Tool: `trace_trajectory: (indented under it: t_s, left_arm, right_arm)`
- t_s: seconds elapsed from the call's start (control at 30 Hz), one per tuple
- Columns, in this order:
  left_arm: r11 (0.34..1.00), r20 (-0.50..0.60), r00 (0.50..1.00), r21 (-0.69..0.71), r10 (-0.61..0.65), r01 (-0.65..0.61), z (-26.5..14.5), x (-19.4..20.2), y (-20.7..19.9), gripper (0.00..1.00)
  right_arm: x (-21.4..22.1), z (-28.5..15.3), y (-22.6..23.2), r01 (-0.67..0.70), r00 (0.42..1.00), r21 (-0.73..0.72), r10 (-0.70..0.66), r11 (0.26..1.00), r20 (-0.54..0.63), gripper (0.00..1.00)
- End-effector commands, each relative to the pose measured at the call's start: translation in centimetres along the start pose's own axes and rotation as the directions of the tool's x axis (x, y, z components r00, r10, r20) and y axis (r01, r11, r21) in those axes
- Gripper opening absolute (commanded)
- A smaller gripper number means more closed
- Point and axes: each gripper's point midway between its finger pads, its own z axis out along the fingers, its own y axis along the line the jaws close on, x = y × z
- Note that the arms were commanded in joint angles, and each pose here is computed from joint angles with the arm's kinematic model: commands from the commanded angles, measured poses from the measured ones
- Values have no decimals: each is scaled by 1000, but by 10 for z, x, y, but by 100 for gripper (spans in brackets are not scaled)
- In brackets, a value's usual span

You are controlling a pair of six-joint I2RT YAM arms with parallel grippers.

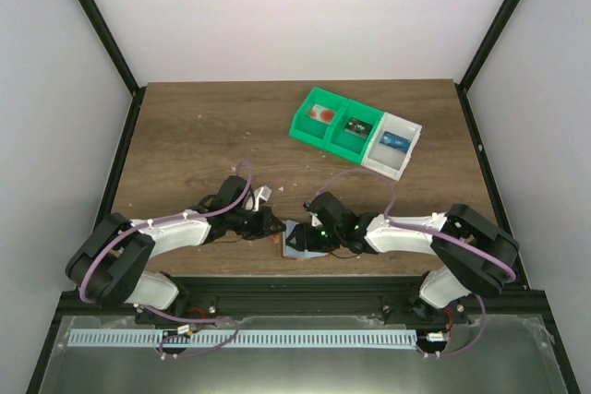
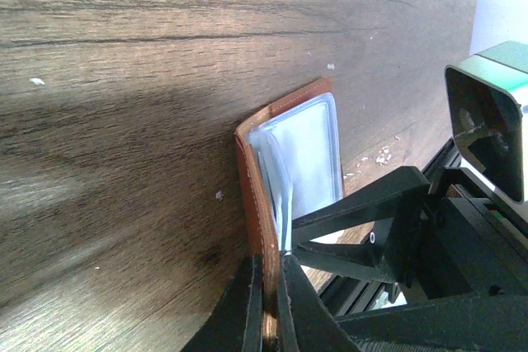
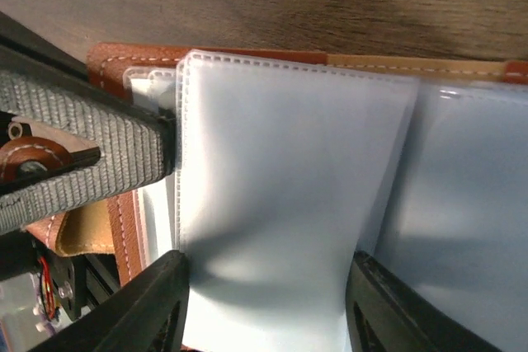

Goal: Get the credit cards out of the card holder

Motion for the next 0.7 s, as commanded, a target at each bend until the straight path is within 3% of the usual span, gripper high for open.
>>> trace_trajectory:
  t_s: [0.0,0.47,0.67]
  left_arm:
    - [996,3,999,75,44,-44,-4,-2,-21,0]
    - [996,-2,999,78,48,-48,-4,-1,-22,0]
    - [995,1,999,86,49,-48,-6,-2,-26,0]
  right_arm:
    - [5,5,-16,-8,1000,73,8,997,-6,49]
    - [4,-8,-45,-15,999,209,7,978,40,44]
    - [-3,-35,-58,-24,995,328,-10,944,101,41]
